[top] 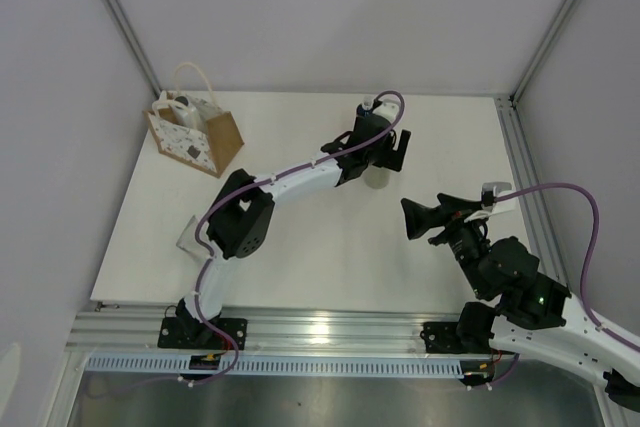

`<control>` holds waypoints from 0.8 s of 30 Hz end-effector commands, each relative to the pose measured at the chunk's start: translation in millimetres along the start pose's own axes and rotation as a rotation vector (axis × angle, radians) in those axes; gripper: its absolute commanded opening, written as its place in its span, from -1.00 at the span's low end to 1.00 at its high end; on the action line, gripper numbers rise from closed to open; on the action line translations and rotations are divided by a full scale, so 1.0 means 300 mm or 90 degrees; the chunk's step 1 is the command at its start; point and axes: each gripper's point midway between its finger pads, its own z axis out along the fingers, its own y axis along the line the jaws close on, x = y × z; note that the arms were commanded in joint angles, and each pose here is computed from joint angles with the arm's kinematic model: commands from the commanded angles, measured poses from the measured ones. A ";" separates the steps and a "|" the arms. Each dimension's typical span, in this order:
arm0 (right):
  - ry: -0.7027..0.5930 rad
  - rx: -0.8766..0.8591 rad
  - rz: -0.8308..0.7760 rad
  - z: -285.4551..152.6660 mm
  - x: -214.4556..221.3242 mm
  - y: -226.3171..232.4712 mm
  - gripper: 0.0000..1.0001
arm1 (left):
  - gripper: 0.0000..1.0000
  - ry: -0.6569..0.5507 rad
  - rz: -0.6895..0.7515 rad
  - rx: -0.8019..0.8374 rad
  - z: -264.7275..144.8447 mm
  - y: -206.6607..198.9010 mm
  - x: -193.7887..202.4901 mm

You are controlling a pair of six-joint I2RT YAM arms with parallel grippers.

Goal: Place the personal care products into the canvas bag

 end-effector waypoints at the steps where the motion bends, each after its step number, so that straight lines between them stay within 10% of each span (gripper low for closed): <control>1: -0.010 -0.001 0.017 -0.007 -0.024 0.001 0.94 | 0.92 -0.021 -0.011 -0.008 -0.008 -0.005 -0.066; 24: -0.021 -0.014 0.037 -0.030 -0.051 -0.002 0.93 | 0.81 0.067 0.003 -0.058 0.012 0.033 0.004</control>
